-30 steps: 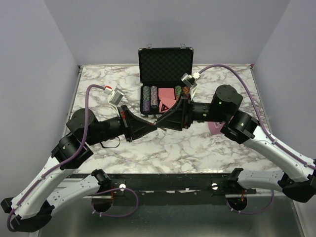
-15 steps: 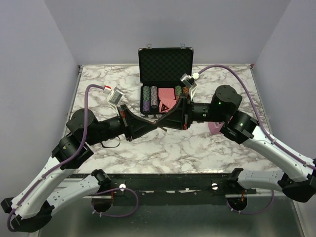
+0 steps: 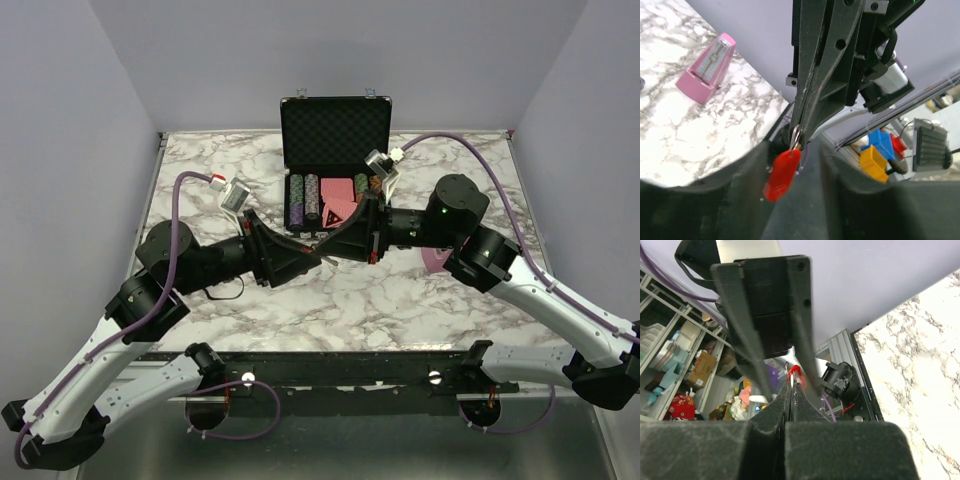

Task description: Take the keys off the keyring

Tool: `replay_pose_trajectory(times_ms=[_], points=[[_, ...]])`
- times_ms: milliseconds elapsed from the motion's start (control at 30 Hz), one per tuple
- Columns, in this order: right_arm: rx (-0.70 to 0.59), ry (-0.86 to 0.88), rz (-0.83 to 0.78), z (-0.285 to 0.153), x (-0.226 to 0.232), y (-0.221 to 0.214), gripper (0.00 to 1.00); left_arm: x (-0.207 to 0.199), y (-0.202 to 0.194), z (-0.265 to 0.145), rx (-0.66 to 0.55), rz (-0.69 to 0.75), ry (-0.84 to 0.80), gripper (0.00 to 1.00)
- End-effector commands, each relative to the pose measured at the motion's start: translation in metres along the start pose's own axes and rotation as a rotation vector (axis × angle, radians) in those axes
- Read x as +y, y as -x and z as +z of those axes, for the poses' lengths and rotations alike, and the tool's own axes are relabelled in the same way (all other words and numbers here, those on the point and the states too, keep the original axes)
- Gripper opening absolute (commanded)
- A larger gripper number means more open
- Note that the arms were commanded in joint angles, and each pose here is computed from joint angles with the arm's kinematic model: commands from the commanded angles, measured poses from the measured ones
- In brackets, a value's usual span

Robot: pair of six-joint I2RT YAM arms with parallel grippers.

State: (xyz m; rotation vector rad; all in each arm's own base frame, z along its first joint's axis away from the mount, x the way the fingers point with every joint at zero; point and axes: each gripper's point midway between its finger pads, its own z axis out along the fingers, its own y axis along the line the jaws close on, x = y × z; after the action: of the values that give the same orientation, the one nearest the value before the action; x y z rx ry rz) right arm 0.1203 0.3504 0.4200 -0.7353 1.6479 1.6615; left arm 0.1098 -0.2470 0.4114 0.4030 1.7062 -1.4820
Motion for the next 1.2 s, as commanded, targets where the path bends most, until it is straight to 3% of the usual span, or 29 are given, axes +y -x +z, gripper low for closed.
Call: replay_pose_trajectory(times_ms=[0, 167, 300, 567, 1167], points=[[0.007, 0.02, -0.006, -0.001, 0.004, -0.004, 0.01, 0.002, 0.006, -0.002, -0.024, 0.007, 0.026, 0.66], [0.001, 0.017, 0.015, -0.001, 0.005, -0.002, 0.01, 0.002, 0.012, -0.013, -0.049, 0.032, 0.067, 0.9], [-0.001, 0.034, 0.049, -0.002, 0.011, 0.0, 0.01, 0.002, 0.027, -0.028, -0.111, 0.036, 0.135, 0.93], [0.097, 0.093, 0.214, 0.006, 0.021, -0.01, 0.01, -0.009, 0.06, -0.062, -0.285, -0.027, 0.205, 0.92], [0.157, 0.336, 0.455, 0.024, 0.046, -0.002, 0.01, 0.008, 0.06, -0.07, -0.273, -0.091, 0.341, 0.72]])
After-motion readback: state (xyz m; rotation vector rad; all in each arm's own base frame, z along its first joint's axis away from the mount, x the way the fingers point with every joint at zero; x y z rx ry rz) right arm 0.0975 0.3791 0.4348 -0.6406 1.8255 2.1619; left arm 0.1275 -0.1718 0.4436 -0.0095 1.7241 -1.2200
